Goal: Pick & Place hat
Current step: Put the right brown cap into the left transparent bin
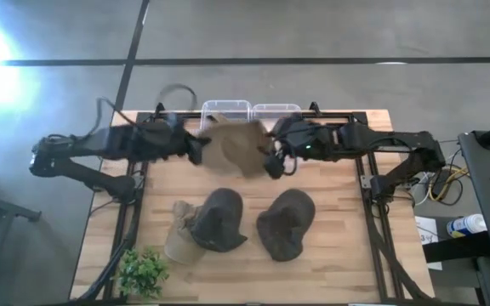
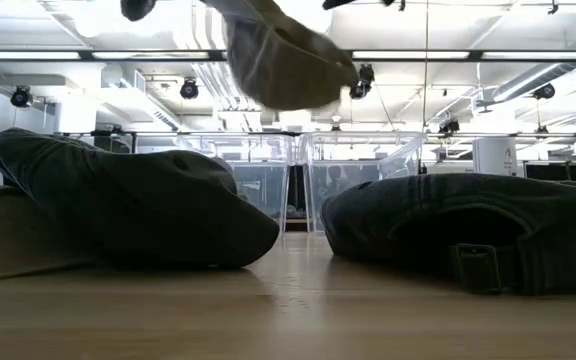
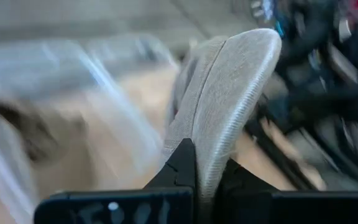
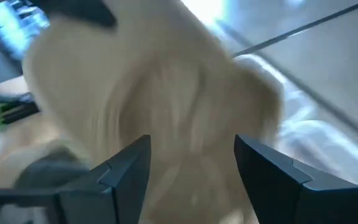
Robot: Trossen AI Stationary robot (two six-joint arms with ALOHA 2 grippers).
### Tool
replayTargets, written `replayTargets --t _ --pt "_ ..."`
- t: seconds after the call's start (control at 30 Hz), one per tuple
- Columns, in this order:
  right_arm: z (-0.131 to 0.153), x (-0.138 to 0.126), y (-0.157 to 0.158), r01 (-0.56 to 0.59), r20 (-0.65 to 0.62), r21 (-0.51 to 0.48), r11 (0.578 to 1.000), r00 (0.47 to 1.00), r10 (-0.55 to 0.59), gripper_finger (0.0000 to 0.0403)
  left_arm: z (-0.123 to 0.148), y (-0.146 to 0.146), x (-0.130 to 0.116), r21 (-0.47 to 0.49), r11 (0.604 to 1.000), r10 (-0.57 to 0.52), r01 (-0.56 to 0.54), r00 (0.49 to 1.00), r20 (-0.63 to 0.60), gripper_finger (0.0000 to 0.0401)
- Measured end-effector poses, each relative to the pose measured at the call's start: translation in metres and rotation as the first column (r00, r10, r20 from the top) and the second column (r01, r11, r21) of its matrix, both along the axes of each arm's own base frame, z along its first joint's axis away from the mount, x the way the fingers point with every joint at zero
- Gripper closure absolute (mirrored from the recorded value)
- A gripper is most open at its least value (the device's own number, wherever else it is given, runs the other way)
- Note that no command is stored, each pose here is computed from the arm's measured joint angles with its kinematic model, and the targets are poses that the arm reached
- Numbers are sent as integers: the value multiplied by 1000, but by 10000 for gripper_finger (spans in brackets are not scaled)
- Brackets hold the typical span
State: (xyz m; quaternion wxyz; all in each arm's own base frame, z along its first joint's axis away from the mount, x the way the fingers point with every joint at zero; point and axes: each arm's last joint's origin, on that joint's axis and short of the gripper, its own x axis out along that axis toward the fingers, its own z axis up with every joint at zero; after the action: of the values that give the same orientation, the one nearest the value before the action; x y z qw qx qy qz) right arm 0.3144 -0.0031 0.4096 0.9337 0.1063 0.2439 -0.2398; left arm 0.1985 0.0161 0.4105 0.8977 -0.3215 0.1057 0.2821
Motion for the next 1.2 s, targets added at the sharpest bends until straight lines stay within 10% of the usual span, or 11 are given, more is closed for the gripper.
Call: replayTargets --t 0.23,0.47,0.87,1.2 --pt "12 -31 -8 145 43 15 989 989 -145 159 24 21 -25 206 926 355 -316 915 -194 394" --pt "6 -33 -10 176 3 11 984 984 -176 159 -10 39 15 229 926 368 -300 851 -375 393" --pt "-7 -28 -9 235 -41 89 968 972 -232 160 -86 92 95 -11 985 138 -174 817 -560 390" --pt "-18 -35 4 260 -132 133 956 961 -243 156 -90 109 95 -214 973 -28 -93 865 -500 389"
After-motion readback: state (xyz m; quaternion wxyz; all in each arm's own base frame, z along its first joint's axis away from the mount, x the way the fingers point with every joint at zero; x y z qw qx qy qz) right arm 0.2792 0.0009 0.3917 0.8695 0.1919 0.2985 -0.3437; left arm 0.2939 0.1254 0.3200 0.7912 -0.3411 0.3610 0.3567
